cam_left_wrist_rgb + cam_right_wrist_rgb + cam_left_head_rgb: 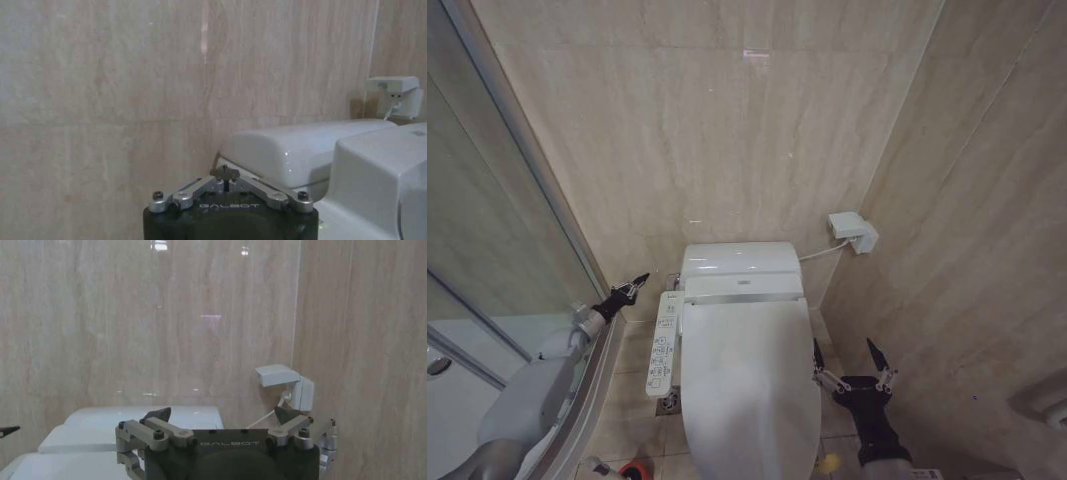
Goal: Open the toilet lid, clean the toilet bowl with a toilet brush, close the toilet lid, and flush.
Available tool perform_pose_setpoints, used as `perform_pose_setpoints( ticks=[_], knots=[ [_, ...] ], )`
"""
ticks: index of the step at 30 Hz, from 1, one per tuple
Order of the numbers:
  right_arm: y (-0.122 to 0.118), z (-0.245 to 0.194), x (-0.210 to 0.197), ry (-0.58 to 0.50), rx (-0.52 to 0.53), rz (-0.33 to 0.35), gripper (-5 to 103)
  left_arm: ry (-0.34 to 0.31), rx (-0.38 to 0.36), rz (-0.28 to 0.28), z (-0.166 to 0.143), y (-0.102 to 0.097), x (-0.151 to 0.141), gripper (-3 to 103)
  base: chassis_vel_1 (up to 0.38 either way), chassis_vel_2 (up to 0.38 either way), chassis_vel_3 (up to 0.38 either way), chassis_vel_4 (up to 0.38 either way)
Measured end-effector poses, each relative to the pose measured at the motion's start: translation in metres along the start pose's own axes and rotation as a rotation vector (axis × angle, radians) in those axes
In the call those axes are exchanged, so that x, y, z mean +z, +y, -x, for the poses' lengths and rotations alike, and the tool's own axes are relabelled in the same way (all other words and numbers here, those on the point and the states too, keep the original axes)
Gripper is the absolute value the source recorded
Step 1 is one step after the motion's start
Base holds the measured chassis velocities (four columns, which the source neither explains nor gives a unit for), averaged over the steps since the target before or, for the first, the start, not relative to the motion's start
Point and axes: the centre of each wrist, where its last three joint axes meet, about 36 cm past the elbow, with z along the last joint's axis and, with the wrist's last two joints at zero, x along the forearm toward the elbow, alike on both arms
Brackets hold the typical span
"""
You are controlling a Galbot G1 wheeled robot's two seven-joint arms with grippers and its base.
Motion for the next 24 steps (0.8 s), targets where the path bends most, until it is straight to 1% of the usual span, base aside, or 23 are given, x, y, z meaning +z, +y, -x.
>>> perform_pose_setpoints(
  ticks=[8,10,11,15,24],
  knots=[
    [0.0,0.0,0.0,0.0,0.0,0.0,100,0.009,0.021,-0.021,0.018,-0.013,0.007,0,0.0,0.0,0.0,0.0],
    [0.0,0.0,0.0,0.0,0.0,0.0,100,0.022,0.035,-0.024,0.023,-0.016,0.01,0,0.0,0.0,0.0,0.0],
    [0.0,0.0,0.0,0.0,0.0,0.0,100,0.022,0.035,-0.024,0.023,-0.016,0.01,0,0.0,0.0,0.0,0.0],
    [0.0,0.0,0.0,0.0,0.0,0.0,100,0.057,0.054,-0.025,0.023,-0.015,0.015,0,0.0,0.0,0.0,0.0],
    [0.0,0.0,0.0,0.0,0.0,0.0,100,0.092,0.046,-0.038,0.014,-0.006,0.024,0,0.0,0.0,0.0,0.0]
  ],
)
